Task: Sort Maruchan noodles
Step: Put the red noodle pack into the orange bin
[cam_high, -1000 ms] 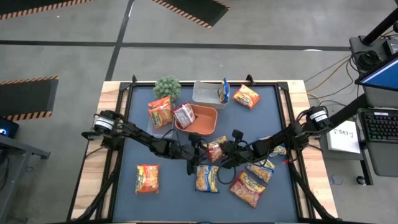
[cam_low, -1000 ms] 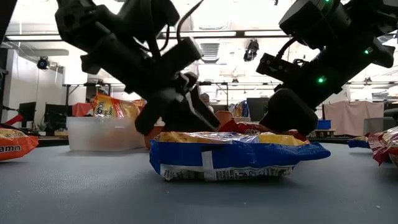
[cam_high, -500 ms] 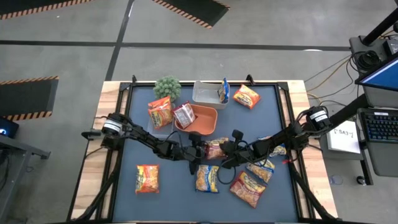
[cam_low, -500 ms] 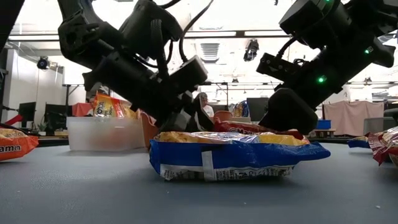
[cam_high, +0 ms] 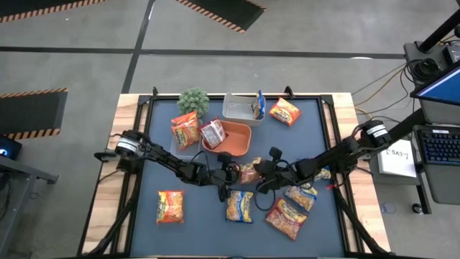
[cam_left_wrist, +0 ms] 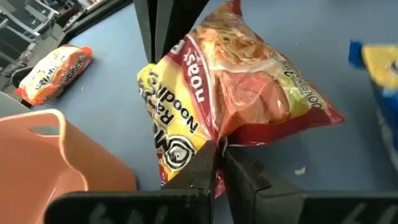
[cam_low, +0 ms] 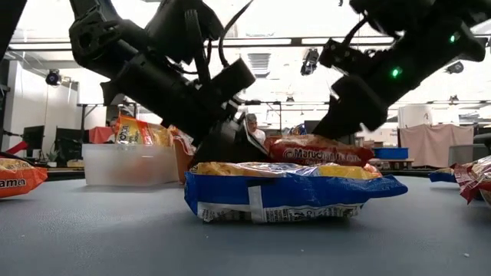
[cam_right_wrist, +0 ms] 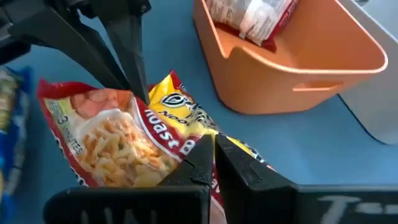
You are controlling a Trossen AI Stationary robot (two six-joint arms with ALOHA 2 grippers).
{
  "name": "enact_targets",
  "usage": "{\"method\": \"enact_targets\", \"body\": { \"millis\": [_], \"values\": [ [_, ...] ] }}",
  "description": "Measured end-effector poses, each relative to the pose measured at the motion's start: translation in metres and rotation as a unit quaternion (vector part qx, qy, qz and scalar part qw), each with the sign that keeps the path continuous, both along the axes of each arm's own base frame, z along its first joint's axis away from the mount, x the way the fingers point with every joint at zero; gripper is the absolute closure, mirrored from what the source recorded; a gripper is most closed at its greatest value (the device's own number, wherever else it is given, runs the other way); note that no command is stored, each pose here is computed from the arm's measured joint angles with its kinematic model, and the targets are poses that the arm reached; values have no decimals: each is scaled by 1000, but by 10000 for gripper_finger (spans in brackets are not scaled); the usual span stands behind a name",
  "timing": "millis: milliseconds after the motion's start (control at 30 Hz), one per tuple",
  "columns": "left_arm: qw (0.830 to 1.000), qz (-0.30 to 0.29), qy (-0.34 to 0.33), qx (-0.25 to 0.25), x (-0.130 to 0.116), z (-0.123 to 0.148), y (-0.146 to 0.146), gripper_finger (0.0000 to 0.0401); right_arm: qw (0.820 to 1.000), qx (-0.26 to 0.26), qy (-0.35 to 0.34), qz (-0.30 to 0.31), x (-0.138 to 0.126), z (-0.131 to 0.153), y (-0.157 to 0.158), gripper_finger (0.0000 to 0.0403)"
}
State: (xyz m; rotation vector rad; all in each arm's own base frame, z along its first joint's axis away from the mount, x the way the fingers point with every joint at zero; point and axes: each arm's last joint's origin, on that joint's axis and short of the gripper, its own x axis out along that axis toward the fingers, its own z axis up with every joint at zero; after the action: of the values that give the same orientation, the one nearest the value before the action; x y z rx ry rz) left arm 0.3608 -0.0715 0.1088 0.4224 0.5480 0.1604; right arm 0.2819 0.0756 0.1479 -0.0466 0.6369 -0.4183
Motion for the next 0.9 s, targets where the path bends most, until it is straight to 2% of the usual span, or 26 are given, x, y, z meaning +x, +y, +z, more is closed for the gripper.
{"method": "enact_targets", "body": {
  "millis": [167, 300, 433, 733, 900],
  "values": [
    [1000, 9, -16, -24, 0, 6, -2, 400, 1000, 17, -13, 10, -8, 20, -2, 354],
    [999, 17, -28, -40, 4, 11, -2, 401, 998, 35, -34, 24, -14, 38, -3, 303],
    [996, 31, -50, -70, 10, 19, -4, 401, 995, 62, -46, 65, -18, 50, -2, 247],
    [987, 53, -86, -123, 21, 32, -6, 401, 983, 114, -20, 145, -18, 47, 5, 150],
    [983, 61, -95, -143, 23, 35, -7, 401, 982, 120, -10, 143, -21, 45, 10, 122]
  ]
}}
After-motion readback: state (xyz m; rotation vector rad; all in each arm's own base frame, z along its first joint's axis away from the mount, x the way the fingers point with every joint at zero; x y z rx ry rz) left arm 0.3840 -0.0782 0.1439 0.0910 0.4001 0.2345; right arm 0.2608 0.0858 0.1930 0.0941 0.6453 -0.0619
